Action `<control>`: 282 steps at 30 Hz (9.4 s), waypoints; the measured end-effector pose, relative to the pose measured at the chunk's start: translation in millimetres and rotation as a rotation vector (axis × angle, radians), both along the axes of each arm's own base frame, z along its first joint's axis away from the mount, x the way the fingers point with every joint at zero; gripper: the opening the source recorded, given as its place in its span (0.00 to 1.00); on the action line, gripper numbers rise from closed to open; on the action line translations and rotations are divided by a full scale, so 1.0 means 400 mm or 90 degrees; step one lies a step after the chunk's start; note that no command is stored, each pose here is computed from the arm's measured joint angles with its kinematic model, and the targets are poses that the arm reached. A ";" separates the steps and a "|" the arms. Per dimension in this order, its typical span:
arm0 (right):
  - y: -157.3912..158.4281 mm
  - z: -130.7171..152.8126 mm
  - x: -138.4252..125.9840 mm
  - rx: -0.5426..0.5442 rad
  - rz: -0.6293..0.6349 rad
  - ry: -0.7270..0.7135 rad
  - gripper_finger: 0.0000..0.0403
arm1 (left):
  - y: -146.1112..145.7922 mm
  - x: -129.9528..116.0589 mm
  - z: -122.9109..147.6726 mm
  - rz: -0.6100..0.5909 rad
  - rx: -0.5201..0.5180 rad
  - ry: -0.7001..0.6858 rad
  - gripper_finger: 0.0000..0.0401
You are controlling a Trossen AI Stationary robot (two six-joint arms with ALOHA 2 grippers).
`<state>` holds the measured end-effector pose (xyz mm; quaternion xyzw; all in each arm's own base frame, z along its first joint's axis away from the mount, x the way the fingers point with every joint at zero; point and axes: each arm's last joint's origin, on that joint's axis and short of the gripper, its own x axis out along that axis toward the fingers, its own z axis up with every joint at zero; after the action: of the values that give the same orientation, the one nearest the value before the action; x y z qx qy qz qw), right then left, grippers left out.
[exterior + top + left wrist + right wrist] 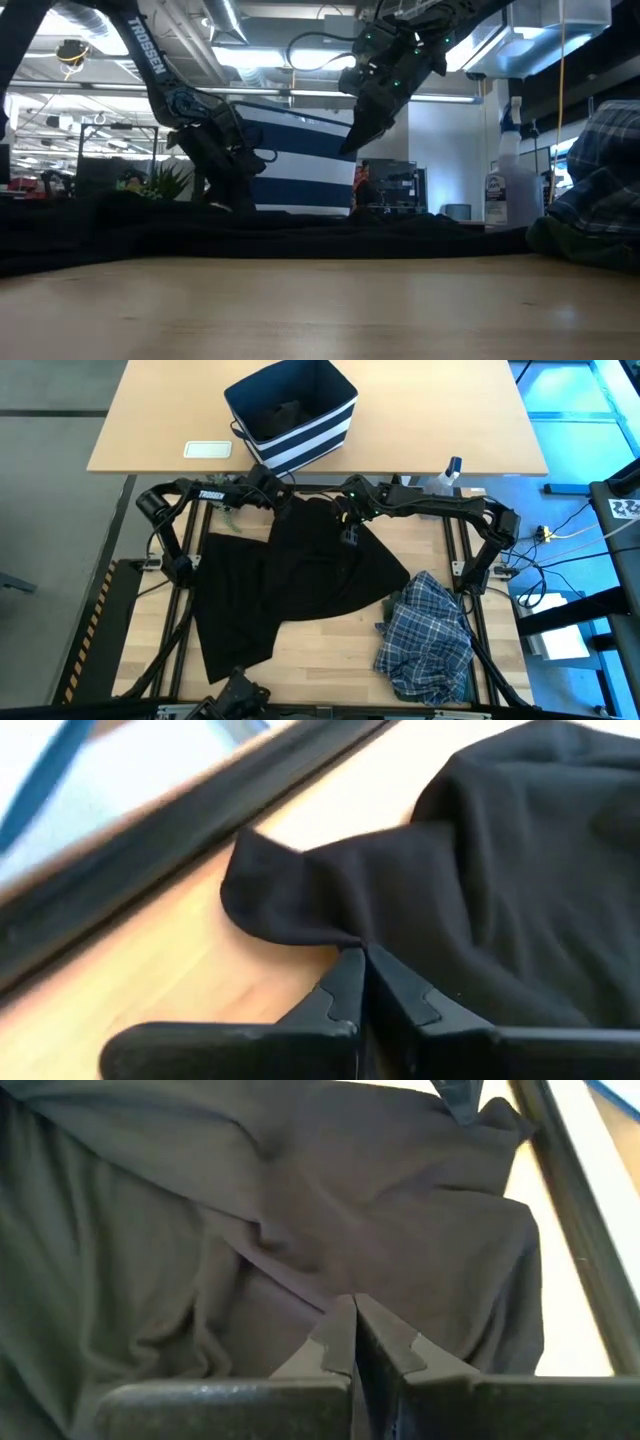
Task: Fold Laundry from Bin
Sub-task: Fold the black shirt
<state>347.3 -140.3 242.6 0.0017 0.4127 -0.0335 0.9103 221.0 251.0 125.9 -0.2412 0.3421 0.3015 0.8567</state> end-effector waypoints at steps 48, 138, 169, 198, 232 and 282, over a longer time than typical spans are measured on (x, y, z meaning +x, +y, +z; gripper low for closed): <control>-0.007 0.218 -0.201 -0.146 -0.187 -0.012 0.01 | -0.708 0.401 0.257 -0.586 0.205 -0.208 0.00; 0.297 -0.192 -0.045 0.048 0.322 0.179 0.43 | -0.895 -0.022 0.126 -0.229 0.066 -0.062 0.39; 0.279 -0.092 -0.078 -0.072 0.264 0.397 0.01 | -0.941 -0.051 0.116 -0.318 -0.029 -0.023 0.39; 0.283 -0.075 -0.156 -0.024 0.254 0.581 0.00 | -1.065 -0.093 -0.024 -0.366 -0.262 0.178 0.39; 0.242 0.018 -0.102 0.015 0.184 0.455 0.37 | -1.007 -0.135 0.155 -0.395 -0.156 -0.030 0.39; -0.209 -0.217 -0.135 -0.028 -0.256 0.455 0.05 | -0.545 -0.191 0.031 0.074 0.054 0.304 0.39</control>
<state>293.1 -223.8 155.8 0.0510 0.6934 -0.2177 0.6850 144.8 32.9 138.1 -0.1465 0.5077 0.4128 0.7419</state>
